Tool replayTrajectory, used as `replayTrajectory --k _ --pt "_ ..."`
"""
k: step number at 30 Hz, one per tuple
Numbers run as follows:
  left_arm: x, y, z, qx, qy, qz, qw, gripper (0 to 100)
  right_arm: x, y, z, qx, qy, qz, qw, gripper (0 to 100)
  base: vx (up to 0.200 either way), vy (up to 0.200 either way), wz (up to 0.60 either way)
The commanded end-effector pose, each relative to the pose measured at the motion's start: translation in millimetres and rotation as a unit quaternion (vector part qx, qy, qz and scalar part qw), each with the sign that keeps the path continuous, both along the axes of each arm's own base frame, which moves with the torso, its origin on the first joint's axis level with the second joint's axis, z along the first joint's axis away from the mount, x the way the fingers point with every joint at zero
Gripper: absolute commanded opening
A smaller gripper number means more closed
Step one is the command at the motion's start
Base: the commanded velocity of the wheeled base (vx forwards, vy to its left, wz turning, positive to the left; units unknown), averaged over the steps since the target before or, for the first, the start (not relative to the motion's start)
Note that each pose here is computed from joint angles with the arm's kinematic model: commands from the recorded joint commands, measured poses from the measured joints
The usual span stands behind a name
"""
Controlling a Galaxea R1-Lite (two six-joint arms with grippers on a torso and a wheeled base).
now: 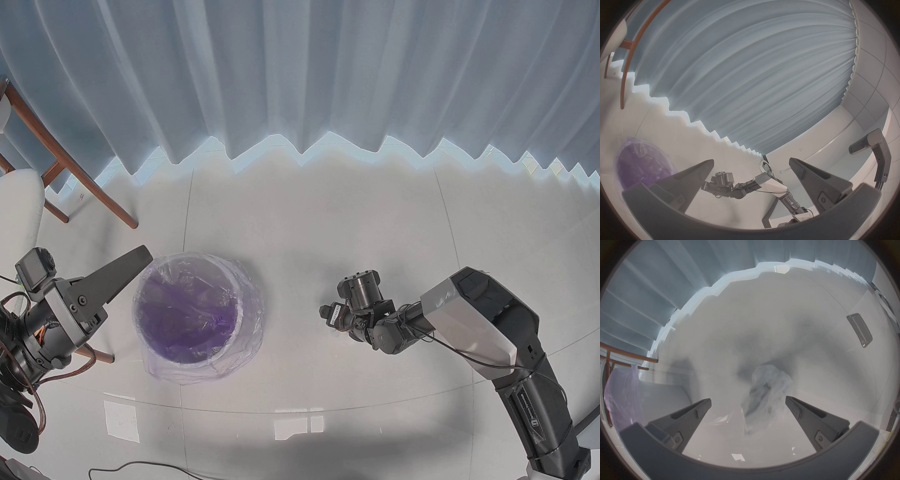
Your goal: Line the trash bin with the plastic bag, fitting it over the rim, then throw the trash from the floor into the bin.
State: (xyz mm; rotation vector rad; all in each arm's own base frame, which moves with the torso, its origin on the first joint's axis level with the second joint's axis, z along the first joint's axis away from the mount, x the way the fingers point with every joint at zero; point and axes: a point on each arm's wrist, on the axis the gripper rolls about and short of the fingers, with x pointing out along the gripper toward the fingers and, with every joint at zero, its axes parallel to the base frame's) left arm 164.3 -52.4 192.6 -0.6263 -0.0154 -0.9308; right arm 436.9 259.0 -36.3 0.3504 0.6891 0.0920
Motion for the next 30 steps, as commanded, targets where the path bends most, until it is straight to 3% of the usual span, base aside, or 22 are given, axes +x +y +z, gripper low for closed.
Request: replayTrajectory --k 1,9,10,24,28,30 --pt "-0.3 0.0 -0.6 0.000 0.001 -0.001 1.0000 100 4.7 0.5 -7.2 0.000 -0.001 -0.002 1.0000 100 0.000 0.000 0.00" --pt "-0.6 -0.2 -1.0 0.001 0.001 -0.001 1.0000 100 3.4 -3.9 -16.6 -0.010 0.025 -0.009 0.9996 100 0.000 0.000 0.00" --pt "-0.6 -0.2 -1.0 0.001 0.001 -0.001 1.0000 100 3.4 -3.9 -16.6 -0.010 0.025 -0.009 0.9996 0 0.000 0.000 0.00" --pt "-0.6 -0.2 -1.0 0.001 0.001 -0.001 1.0000 100 -0.6 -6.4 -17.5 -0.013 0.032 -0.015 0.9993 0 0.000 0.000 0.00" --pt "-0.6 -0.2 -1.0 0.001 0.001 -0.001 1.0000 100 -9.9 -12.1 2.3 -0.005 0.033 -0.026 0.9991 0 0.000 0.000 0.00" --pt "0.0 -0.1 -0.9 0.001 0.001 0.000 1.0000 100 -27.6 -20.1 41.8 0.033 0.031 -0.049 0.9978 0 0.000 0.000 0.00"
